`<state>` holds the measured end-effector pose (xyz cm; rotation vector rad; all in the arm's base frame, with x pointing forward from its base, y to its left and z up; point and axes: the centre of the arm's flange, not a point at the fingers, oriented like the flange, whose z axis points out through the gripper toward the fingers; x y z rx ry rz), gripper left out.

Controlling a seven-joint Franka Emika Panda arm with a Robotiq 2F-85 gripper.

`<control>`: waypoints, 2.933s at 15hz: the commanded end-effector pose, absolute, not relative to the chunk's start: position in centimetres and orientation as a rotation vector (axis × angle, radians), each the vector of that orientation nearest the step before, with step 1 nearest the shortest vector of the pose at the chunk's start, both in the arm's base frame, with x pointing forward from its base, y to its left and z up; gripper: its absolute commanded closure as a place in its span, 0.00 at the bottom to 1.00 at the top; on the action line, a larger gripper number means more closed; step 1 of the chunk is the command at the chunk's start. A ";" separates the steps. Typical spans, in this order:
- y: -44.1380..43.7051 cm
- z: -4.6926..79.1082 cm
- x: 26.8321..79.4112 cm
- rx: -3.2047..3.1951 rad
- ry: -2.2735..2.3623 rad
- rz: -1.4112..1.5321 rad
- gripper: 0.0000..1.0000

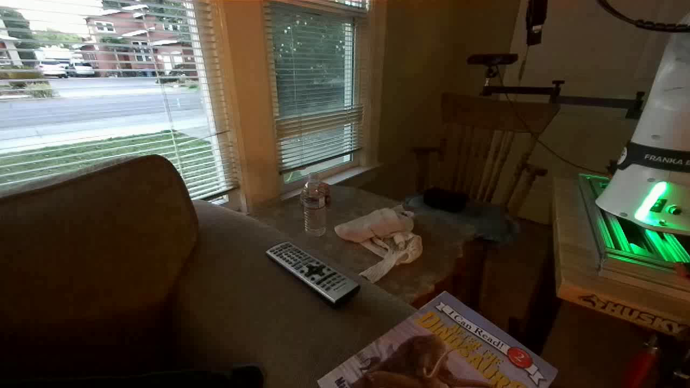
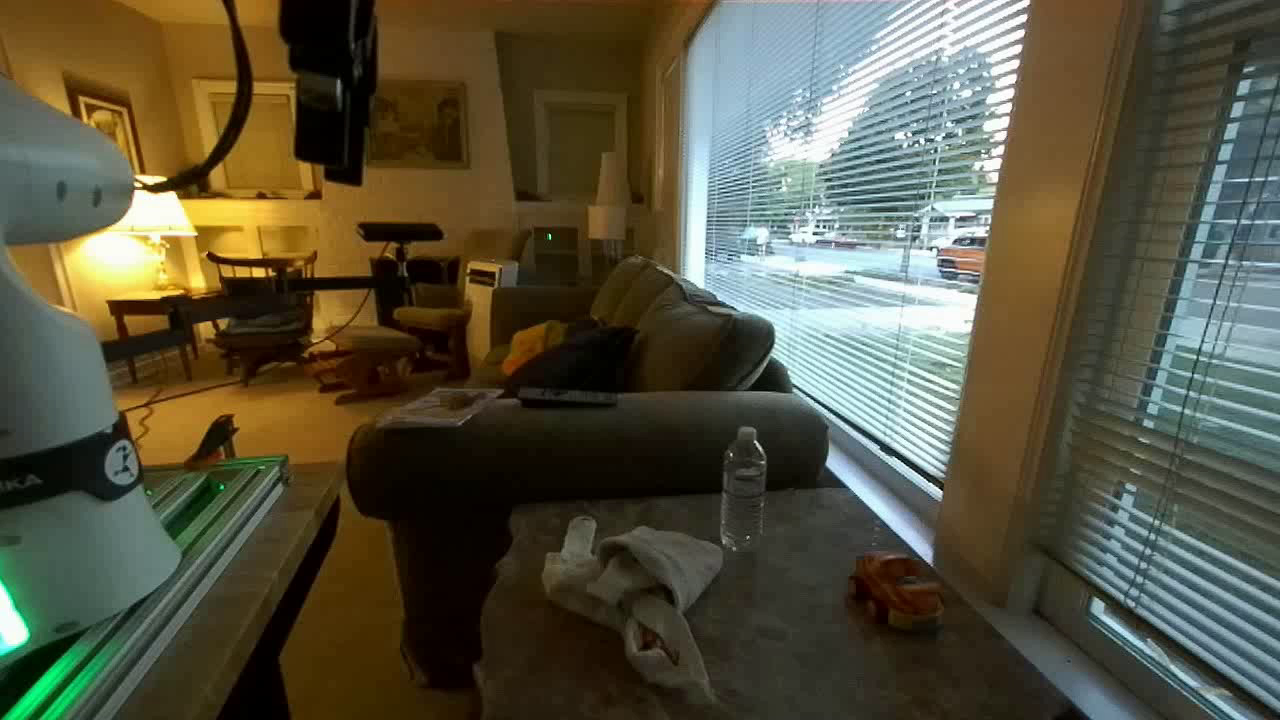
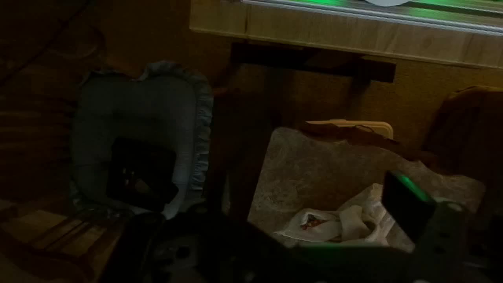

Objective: Put the grey remote control on the table.

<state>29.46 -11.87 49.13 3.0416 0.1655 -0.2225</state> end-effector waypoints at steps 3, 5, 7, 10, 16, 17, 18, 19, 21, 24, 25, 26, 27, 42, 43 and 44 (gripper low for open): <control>-11.9 49.1 29.5 3.042 0.165 -0.222 0.00; -11.9 49.1 29.5 3.042 0.165 -0.222 0.00; -11.9 49.1 29.5 3.042 0.165 -0.222 0.00; -10.8 49.0 30.8 2.990 0.317 -0.228 0.00; -2.0 48.2 39.6 2.835 0.758 -0.276 0.00; -0.3 47.8 40.8 2.801 0.829 -0.287 0.00; 1.4 47.0 42.0 2.767 0.898 -0.296 0.00; 3.1 46.5 43.0 2.732 0.966 -0.307 0.00; 6.1 45.1 44.7 2.669 1.108 -0.321 0.00; 9.9 43.1 46.4 2.591 1.318 -0.331 0.00; 11.0 42.4 46.9 2.570 1.368 -0.339 0.00; 11.9 41.8 47.2 2.554 1.400 -0.353 0.00; 12.5 41.5 47.4 2.541 1.425 -0.367 0.00; 11.9 40.9 46.3 2.565 1.374 -0.372 0.00; 11.9 40.9 46.3 2.565 1.374 -0.372 0.00; 12.5 40.1 47.8 2.550 1.426 -0.374 0.00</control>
